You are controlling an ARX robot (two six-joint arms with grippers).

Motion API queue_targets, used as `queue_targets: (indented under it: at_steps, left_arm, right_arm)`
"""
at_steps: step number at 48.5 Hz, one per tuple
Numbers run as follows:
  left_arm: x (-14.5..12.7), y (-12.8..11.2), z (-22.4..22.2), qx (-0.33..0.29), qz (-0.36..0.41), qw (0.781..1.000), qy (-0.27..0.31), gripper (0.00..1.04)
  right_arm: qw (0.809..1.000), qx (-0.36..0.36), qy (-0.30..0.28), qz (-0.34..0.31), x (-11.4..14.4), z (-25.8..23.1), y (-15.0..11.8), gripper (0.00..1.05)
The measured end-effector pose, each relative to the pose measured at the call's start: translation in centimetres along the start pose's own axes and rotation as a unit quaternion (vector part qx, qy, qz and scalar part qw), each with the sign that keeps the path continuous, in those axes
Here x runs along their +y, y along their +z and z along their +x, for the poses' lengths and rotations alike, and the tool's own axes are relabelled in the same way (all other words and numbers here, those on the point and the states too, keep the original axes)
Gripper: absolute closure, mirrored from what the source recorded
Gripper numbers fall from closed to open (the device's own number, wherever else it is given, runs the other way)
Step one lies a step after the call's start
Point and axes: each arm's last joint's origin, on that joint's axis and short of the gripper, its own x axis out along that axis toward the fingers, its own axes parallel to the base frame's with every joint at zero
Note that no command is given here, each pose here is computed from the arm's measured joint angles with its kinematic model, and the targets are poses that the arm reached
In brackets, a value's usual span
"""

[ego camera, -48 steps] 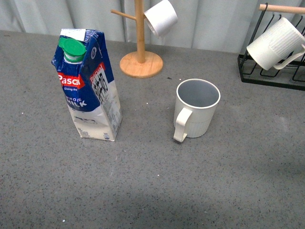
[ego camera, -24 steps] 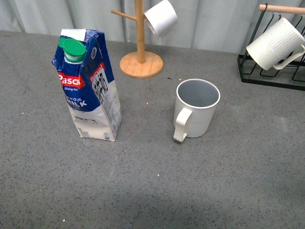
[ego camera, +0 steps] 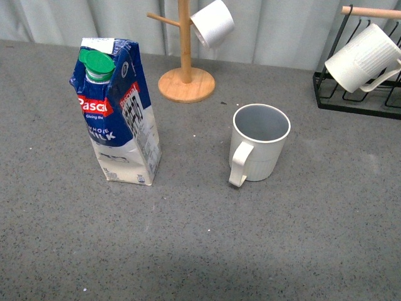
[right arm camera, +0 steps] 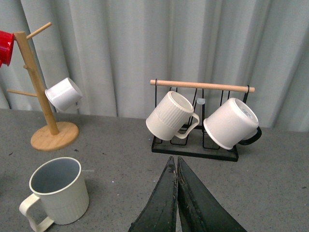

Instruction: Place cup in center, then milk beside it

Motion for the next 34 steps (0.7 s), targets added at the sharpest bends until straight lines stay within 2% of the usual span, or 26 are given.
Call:
queue_targets:
  at_steps: [34]
  left_arm:
    - [0.0,0.0,0.0,0.0,0.0,1.0,0.0,0.07]
  right_arm:
    - [1.0,-0.005,0.0,0.0,0.0,-1.6,0.2,1.04]
